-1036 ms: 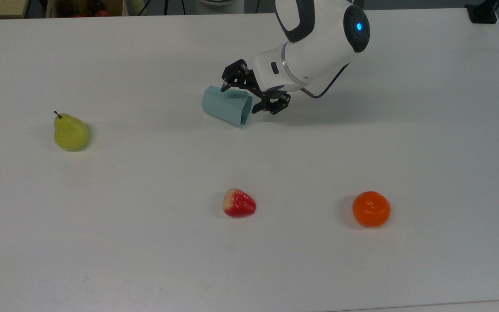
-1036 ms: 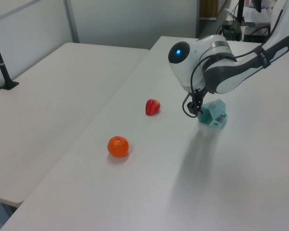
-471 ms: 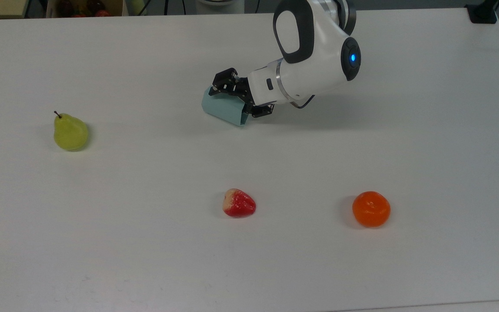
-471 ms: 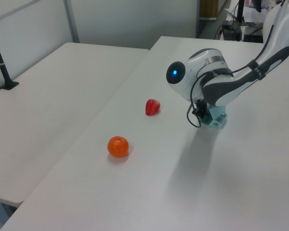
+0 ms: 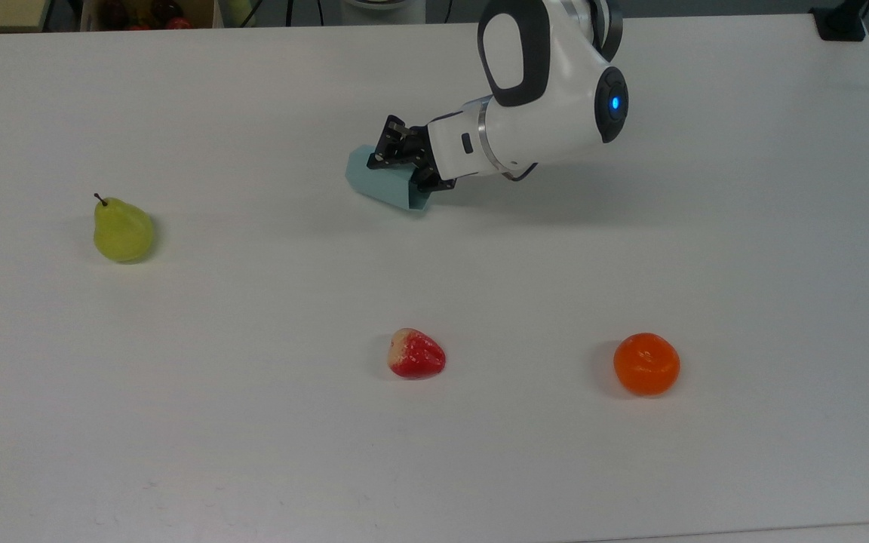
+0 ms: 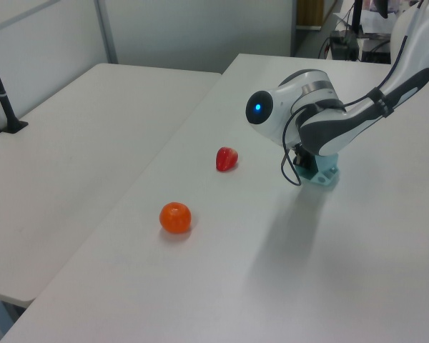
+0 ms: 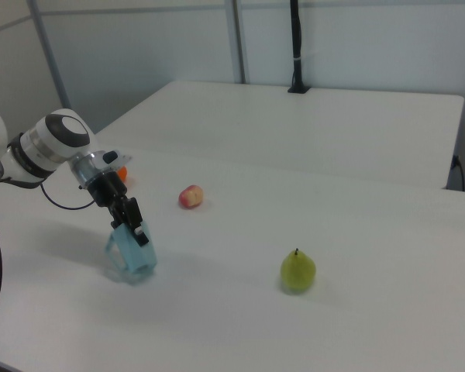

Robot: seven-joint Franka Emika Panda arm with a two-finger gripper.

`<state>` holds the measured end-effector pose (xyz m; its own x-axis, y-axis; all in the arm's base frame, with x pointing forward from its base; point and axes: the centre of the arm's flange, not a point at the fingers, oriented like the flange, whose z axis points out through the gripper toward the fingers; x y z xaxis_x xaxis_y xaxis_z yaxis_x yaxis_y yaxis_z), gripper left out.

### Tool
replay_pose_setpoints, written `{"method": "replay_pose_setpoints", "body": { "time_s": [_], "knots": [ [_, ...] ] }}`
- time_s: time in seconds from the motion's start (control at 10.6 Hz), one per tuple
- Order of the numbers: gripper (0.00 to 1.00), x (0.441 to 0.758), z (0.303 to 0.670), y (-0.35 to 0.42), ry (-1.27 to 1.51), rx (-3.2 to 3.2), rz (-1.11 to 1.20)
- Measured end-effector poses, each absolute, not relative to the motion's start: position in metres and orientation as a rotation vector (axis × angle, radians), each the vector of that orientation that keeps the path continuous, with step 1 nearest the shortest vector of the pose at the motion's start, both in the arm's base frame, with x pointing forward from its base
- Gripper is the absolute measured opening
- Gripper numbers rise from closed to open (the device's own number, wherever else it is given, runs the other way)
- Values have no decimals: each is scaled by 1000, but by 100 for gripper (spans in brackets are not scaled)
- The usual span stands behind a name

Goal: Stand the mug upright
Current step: 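Rotate the held mug upward so its base rests on the table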

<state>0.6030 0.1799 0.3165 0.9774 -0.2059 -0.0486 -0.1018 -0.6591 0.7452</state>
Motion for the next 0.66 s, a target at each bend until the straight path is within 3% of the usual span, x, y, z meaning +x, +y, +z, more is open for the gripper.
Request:
{"method": "replay_pose_setpoints", "body": {
  "time_s": [0.09, 0.47, 0.66],
  "knots": [
    [9, 602, 319, 178, -165, 2290, -204],
    [8, 603, 334, 175, 13, 2310, -301],
    [8, 618, 352, 170, 27, 2467, -266]
  ]
}}
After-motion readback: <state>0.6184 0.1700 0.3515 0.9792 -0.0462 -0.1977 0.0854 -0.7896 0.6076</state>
